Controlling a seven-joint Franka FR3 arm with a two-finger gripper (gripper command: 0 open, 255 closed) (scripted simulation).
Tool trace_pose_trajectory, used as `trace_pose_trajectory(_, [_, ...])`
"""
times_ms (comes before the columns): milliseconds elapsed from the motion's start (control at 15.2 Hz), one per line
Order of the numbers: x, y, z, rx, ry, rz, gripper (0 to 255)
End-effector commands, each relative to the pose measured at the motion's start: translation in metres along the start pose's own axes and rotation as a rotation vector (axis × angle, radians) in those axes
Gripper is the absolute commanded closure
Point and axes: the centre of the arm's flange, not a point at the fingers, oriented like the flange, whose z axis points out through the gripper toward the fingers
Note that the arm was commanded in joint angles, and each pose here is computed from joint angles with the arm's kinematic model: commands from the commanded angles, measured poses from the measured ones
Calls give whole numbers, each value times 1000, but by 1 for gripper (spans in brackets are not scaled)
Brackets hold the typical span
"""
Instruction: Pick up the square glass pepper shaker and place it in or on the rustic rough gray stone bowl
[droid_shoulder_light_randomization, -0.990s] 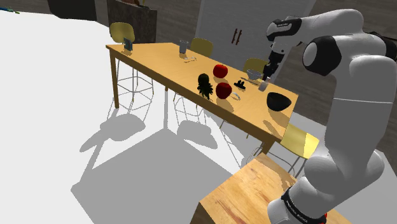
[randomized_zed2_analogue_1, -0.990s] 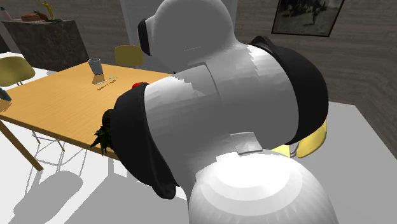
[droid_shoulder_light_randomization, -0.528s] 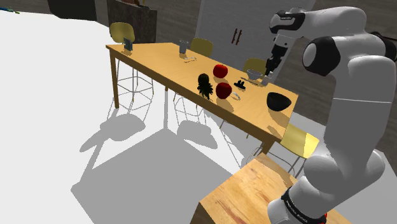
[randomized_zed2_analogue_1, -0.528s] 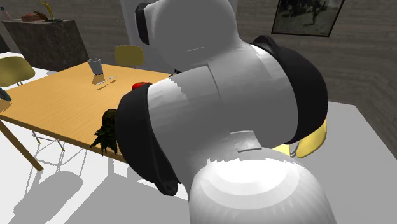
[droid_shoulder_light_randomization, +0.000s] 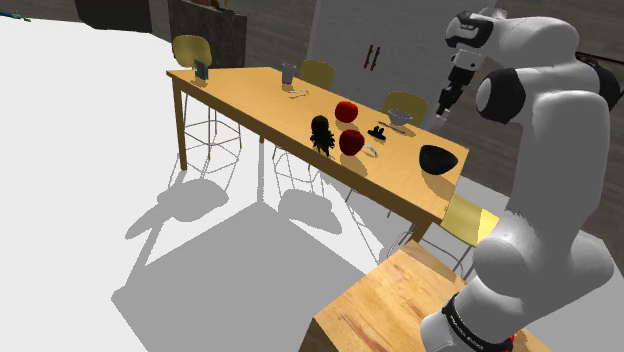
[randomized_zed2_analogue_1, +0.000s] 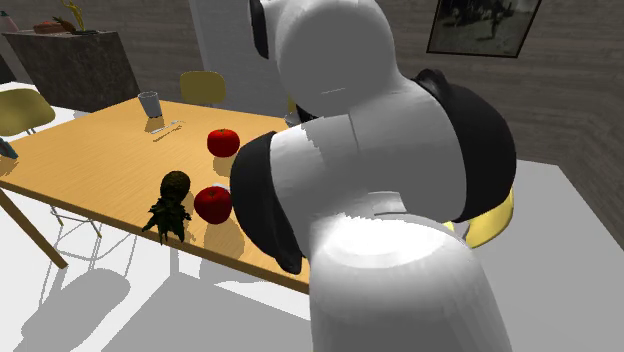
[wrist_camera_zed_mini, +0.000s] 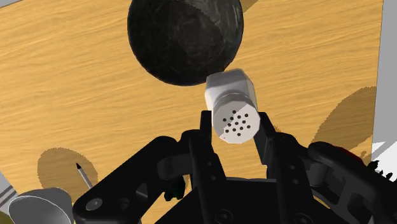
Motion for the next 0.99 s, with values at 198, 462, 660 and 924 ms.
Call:
trace_pose_trajectory(198, [-39,50,-19,1,-1,-2,255])
trace_pose_trajectory(462, [-45,59,-6,1,-1,-2,255])
trace_pose_trajectory(660, [-45,58,10,1,-1,-2,255])
trace_pose_trajectory(924, [-45,58,31,1,-1,-2,255])
